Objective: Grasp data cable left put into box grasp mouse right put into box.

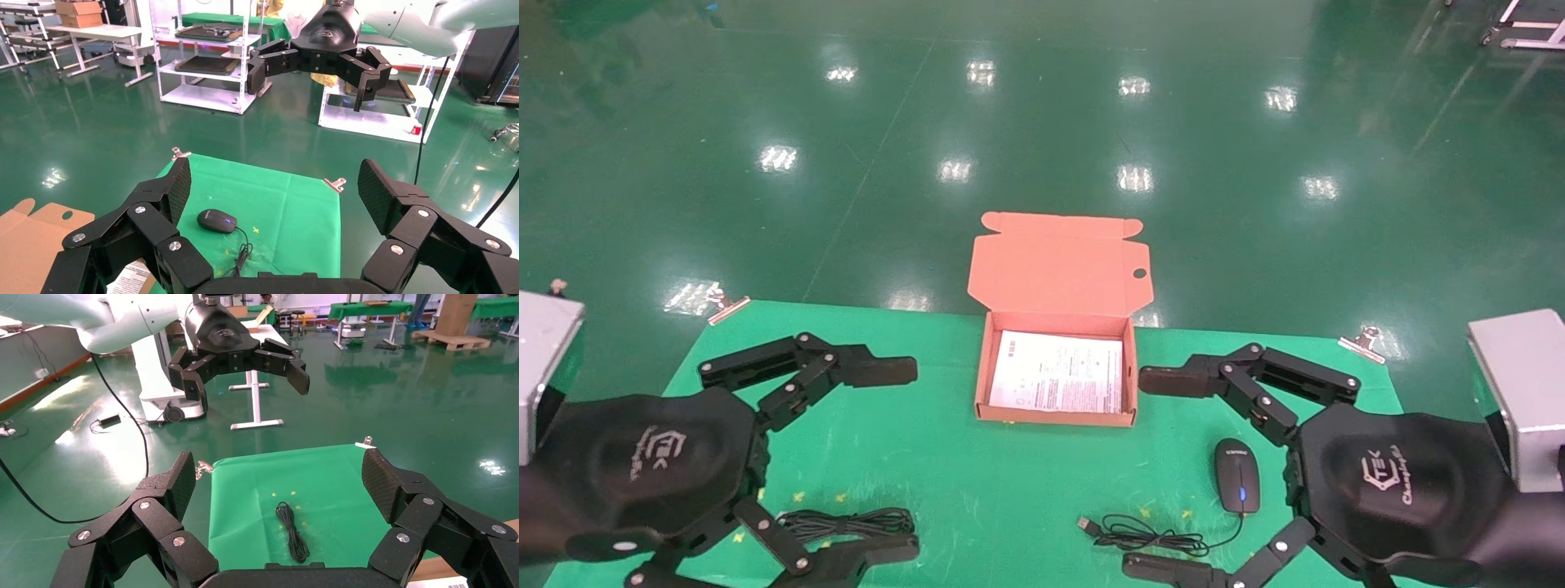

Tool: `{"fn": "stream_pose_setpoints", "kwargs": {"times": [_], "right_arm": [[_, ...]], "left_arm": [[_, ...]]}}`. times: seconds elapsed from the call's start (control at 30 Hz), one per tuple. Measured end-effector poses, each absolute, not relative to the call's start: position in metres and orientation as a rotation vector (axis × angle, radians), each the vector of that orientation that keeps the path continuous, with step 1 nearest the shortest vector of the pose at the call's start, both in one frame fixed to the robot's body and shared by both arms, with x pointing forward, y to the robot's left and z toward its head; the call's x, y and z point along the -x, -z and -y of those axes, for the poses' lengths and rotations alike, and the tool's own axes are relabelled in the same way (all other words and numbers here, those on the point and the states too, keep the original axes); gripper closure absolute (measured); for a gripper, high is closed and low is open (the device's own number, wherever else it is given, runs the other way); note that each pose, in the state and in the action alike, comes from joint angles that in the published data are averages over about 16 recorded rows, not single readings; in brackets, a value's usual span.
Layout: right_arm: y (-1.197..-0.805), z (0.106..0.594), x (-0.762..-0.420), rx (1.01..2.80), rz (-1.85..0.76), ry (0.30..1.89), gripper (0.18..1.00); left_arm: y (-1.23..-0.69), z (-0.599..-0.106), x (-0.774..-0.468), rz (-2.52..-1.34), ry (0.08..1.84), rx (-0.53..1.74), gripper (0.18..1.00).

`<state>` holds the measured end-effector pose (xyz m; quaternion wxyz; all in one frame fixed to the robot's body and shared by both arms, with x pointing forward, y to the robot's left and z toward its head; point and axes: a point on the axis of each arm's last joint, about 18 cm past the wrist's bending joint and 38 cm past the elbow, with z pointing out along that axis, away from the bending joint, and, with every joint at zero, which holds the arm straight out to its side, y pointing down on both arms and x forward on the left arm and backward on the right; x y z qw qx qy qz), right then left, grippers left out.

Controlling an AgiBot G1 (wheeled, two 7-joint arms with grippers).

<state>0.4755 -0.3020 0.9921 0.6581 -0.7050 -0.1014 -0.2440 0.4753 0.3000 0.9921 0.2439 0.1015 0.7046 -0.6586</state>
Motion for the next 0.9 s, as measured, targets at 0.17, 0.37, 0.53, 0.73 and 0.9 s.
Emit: {"fn": "stream_pose_setpoints", "kwargs": {"times": [0.17, 0.37, 0.53, 0.73, 0.9], "right_arm": [[-0.992, 0.302, -0.476, 1.597, 0.230, 0.553, 0.178], [-0.992, 0.302, -0.476, 1.596, 0.230, 0.552, 0.178], [-0.991, 0.302, -0.476, 1.606, 0.232, 0.557, 0.178], [-0.985, 0.301, -0.479, 1.679, 0.255, 0.589, 0.178], [-0.976, 0.298, -0.487, 1.803, 0.310, 0.651, 0.178]], "left_arm": [[-0.992, -0.300, -0.475, -1.925, 1.799, -0.277, 0.184], [-0.992, -0.300, -0.476, -1.925, 1.798, -0.276, 0.184], [-0.990, -0.299, -0.476, -1.945, 1.777, -0.275, 0.184], [-0.983, -0.296, -0.480, -2.013, 1.696, -0.277, 0.184], [-0.974, -0.292, -0.488, -2.105, 1.560, -0.289, 0.184]]}}
